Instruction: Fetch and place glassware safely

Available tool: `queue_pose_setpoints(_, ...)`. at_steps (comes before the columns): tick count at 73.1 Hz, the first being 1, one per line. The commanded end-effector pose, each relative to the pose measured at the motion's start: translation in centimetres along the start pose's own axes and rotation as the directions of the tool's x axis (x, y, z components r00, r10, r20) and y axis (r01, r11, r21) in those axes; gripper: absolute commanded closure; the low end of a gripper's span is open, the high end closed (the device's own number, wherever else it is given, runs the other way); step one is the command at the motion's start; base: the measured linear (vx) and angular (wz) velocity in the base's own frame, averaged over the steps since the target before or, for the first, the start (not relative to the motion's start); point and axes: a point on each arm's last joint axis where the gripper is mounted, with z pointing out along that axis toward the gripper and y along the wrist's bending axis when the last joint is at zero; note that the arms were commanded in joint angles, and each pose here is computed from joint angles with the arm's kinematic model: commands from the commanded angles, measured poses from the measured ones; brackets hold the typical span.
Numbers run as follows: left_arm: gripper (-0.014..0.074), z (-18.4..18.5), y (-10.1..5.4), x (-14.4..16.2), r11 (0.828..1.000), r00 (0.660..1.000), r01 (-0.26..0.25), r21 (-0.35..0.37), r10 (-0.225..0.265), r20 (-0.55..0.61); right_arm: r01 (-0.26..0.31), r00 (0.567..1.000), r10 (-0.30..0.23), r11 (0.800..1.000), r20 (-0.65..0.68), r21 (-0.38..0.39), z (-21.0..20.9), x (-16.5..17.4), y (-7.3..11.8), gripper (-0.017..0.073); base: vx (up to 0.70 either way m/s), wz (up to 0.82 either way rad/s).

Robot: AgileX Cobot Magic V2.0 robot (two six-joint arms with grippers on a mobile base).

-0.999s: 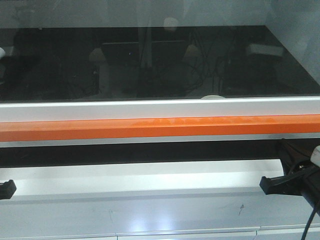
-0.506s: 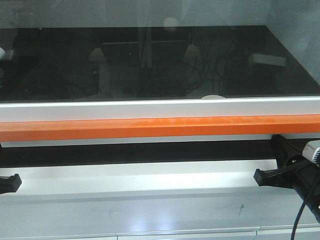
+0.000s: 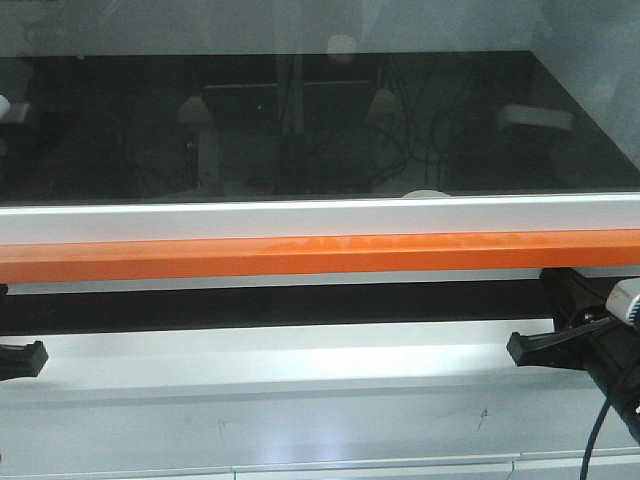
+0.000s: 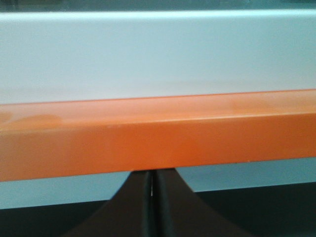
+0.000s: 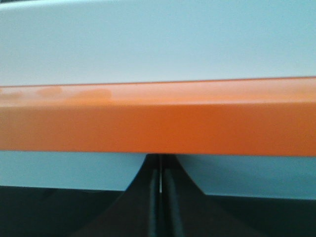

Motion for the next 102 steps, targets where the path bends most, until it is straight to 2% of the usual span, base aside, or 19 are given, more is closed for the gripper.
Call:
queue_pose_setpoints(1,0.0601,0.1,-0.1,-2.2,1.0,0.986,-0.004,0.009,0.003,0.168,0.014,0.992,-0.013,1.0,0.126,-0.008,0.3,-1.7,0.1,0.056,0.0,0.0)
queue_pose_setpoints(17,0.0601,0.3,-0.1,-2.1,1.0,0.985,-0.006,0.009,0.004,0.172,0.052,0.99,-0.051,0.999,0.128,-0.003,0.3,-1.7,0.1,0.056,0.0,0.0)
queue_pose_setpoints(32,0.0601,1.2,-0.1,-1.4,1.0,0.989,-0.008,0.01,0.006,0.151,0.051,0.99,-0.05,0.999,0.13,-0.003,0.4,-1.7,0.1,0.056,0.0,0.0)
queue_pose_setpoints(67,0.0601,1.3,-0.1,-1.8,1.0,0.978,-0.009,0.014,0.006,0.208,0.039,0.986,-0.038,0.999,0.16,-0.006,0.7,-2.4,0.2,0.056,0.0,0.0)
queue_pose_setpoints(84,0.0601,1.3,-0.3,-1.8,0.999,0.978,-0.029,0.03,0.022,0.207,0.038,0.981,-0.036,0.999,0.189,-0.008,1.1,-3.7,0.3,0.056,0.0,0.0)
queue_pose_setpoints(102,0.0601,1.3,-0.4,-2.5,0.999,0.975,-0.019,0.033,0.011,0.224,0.045,0.974,-0.042,0.999,0.223,-0.007,0.6,-4.9,0.4,0.056,0.0,0.0)
